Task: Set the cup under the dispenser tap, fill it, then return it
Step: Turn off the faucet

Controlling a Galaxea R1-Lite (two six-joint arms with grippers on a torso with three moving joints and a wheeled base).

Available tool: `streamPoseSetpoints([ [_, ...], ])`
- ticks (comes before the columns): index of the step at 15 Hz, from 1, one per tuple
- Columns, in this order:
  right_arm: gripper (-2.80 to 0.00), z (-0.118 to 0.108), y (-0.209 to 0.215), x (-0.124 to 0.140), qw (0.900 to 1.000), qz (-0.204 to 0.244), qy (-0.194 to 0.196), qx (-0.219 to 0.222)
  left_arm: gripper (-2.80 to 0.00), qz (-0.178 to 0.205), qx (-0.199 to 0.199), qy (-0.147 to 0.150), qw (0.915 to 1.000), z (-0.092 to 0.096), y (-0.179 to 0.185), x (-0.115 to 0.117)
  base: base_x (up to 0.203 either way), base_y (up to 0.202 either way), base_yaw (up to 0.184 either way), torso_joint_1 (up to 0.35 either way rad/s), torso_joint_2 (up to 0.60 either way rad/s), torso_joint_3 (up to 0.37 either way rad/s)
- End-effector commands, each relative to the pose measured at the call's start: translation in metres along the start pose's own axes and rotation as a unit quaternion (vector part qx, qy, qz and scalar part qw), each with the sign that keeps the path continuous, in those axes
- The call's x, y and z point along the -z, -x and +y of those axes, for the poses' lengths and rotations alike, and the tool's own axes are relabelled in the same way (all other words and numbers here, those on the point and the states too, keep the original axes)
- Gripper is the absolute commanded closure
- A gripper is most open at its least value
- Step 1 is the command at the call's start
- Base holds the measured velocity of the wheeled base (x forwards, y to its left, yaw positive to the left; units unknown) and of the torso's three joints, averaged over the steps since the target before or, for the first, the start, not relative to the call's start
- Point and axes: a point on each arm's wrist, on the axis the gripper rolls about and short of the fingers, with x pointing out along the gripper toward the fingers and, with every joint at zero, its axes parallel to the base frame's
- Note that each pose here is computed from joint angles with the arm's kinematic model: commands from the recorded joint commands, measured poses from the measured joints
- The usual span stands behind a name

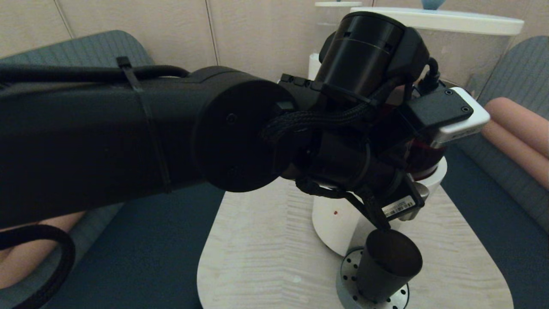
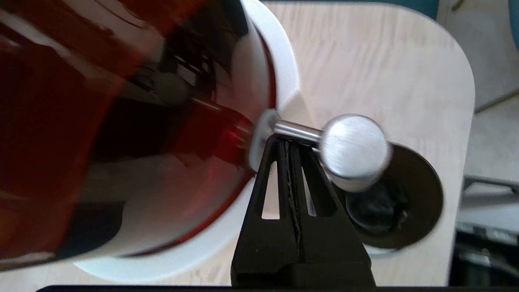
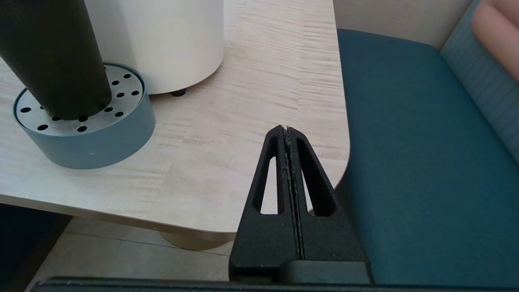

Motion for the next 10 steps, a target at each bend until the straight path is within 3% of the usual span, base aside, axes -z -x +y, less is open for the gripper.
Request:
streamPoseSetpoints([
  [1, 0.00, 0.000, 0.000, 0.001, 1.000, 0.001, 0.000, 0.000, 0.00, -0.027, -0.010, -0.003, 0.9996, 0.002, -0.004, -0.004, 0.000, 0.000, 0.000, 0.000, 0.00, 0.000],
  [10, 0.00, 0.000, 0.000, 0.001, 1.000, 0.001, 0.000, 0.000, 0.00, -0.002, 0.005, 0.004, 1.0000, -0.006, 0.000, 0.009, 0.000, 0.000, 0.000, 0.000, 0.00, 0.000],
])
